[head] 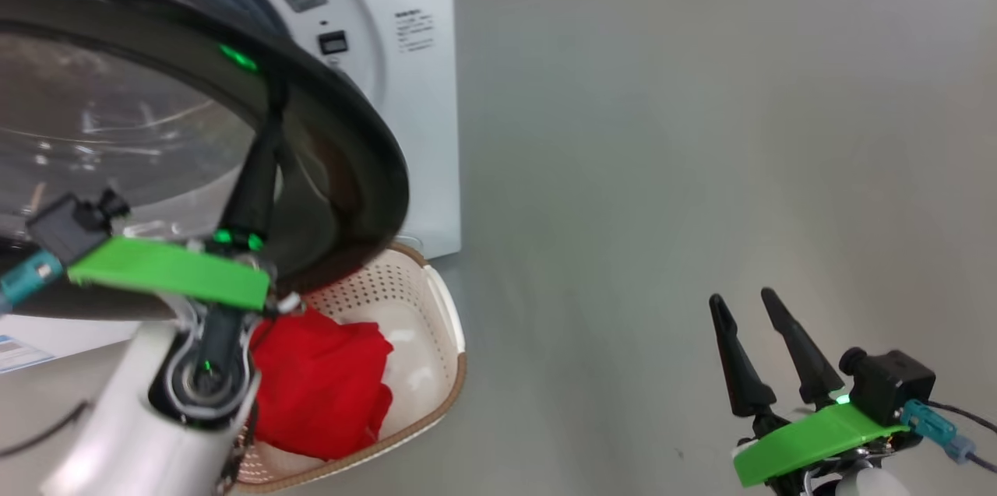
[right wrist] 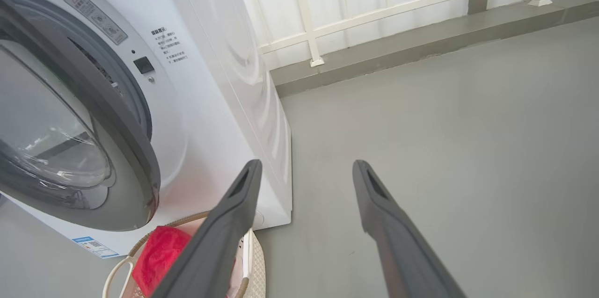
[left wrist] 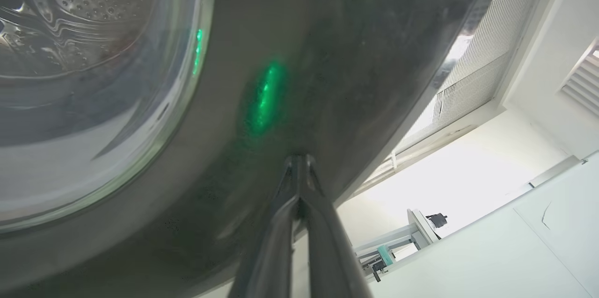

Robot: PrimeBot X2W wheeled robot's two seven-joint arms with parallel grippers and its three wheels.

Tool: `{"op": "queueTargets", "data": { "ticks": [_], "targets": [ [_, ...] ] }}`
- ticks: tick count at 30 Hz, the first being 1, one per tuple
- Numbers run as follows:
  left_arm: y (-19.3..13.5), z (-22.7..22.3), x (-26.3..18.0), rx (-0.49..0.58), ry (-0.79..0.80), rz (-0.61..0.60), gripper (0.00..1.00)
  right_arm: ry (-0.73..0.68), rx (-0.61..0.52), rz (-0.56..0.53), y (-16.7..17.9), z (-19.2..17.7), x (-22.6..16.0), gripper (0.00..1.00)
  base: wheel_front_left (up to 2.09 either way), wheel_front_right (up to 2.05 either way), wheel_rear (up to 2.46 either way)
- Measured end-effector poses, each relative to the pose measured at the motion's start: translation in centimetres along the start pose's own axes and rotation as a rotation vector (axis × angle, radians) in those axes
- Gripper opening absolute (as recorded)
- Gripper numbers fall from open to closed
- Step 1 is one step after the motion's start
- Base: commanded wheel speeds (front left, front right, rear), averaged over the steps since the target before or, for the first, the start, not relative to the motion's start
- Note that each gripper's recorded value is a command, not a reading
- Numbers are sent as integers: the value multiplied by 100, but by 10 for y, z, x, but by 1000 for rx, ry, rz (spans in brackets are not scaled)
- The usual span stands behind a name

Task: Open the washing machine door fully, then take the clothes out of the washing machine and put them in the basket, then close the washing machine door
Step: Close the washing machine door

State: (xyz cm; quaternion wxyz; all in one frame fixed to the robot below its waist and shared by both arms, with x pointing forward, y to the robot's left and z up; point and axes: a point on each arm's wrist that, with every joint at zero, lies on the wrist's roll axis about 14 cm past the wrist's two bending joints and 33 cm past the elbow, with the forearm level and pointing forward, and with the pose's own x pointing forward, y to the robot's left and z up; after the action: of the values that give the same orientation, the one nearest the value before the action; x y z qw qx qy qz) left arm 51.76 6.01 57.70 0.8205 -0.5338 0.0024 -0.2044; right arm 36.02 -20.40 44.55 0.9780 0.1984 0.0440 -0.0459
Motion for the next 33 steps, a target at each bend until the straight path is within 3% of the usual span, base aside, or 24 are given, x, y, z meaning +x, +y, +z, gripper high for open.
{"op": "queueTargets", "data": {
  "ticks": [7,16,33],
  "targets": [
    [4,-3,20,22,4,-5,0,5,-2,-37,-11,-1,-2,100,0,0,0],
    [8,-11,6,49,34,8,0,3,3,-20,-5,-2,3,100,0,0,0],
    [81,-10,-109,197,47,270,0,24,2,124,38,-9,22,100,0,0,0]
  ]
}}
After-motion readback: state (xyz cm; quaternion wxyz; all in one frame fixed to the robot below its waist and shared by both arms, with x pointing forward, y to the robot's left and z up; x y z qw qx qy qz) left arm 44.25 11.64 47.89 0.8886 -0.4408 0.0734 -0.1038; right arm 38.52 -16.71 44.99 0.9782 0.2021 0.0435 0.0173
